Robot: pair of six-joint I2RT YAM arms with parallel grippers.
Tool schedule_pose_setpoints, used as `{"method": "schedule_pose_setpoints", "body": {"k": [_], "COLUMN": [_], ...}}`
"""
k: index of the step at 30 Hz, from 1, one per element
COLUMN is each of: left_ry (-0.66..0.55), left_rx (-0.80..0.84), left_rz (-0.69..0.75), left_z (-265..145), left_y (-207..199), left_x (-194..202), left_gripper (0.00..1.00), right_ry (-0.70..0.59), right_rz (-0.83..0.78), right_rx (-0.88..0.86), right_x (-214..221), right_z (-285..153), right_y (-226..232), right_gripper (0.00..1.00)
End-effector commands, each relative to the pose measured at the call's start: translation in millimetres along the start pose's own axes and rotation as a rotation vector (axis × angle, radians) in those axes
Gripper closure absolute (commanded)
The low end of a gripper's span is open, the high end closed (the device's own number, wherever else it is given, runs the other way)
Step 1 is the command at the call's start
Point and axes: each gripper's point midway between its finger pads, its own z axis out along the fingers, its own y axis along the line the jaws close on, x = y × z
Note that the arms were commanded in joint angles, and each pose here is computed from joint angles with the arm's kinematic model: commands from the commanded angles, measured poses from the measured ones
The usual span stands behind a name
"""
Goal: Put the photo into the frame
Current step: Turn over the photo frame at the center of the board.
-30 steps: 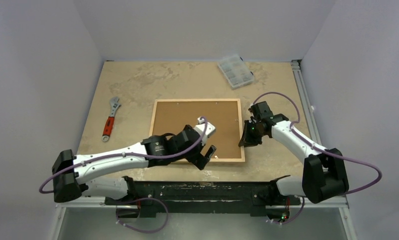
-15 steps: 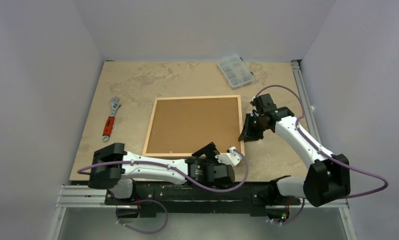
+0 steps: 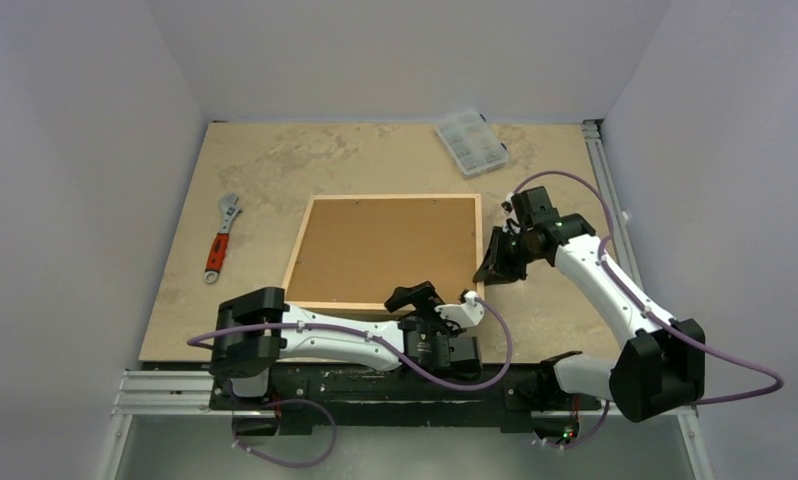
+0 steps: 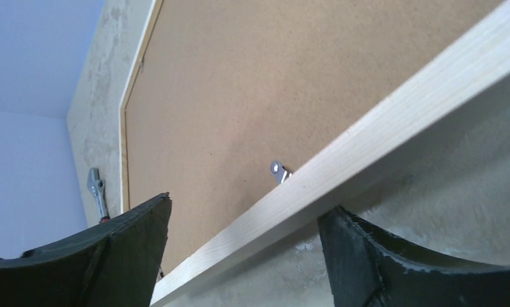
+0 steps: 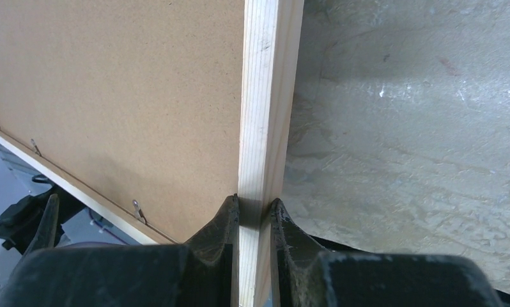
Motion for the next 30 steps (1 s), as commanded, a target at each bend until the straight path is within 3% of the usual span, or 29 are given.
{"method": "schedule_pose_setpoints", "body": {"k": [1,5,9,11,12,13,16,18,22,30], "left_ry": [-0.022,-0.023,-0.032,-0.034,-0.032,-0.029,-0.025,-0.022,-0.021,-0.031], "left_rx": [-0.118,-0.137,-0.175,-0.190,-0.196,-0.207,-0.237,-0.254,-0.283,-0.256], "left_rz": [-0.013,-0.006,-0.008,-0.008,-0.005,-0.008,-0.011,-0.013,-0.036,-0.105], "left_z": [4.3,5.6,1.8,-0.4,-1.8,-3.4,-9.2,-12.9,-22.4,-40.0], "left_y": [21.9,26.6,38.0,44.4,47.3,51.0,61.2,68.3,84.3,108.6], "left_x": [-13.4,-13.8,-14.6,-15.5,-16.1,-17.1,-20.2,-21.5,-23.1,-22.8], "left_gripper": [0.23,0.36,0.67,0.76,0.79,0.81,0.86,0.91,1.00,1.00], "right_ry": [-0.044,-0.043,-0.056,-0.077,-0.091,-0.107,-0.177,-0.252,-0.404,-0.628], "right_rz": [-0.033,-0.032,-0.048,-0.062,-0.072,-0.082,-0.120,-0.142,-0.209,-0.358], "right_rx": [-0.205,-0.218,-0.255,-0.278,-0.289,-0.297,-0.299,-0.285,-0.282,-0.387], "right_x": [-5.3,-3.2,-4.2,-7.2,-9.3,-11.7,-22.0,-32.1,-52.1,-76.5], "right_z": [-28.4,-29.9,-35.2,-40.0,-43.0,-46.2,-59.9,-71.4,-100.5,-145.5], "right_y": [43.8,45.1,52.2,57.4,60.3,62.6,67.9,69.2,77.5,107.7], "right_gripper": [1.00,1.00,1.00,0.98,0.94,0.79,0.49,0.37,0.31,0.30]}}
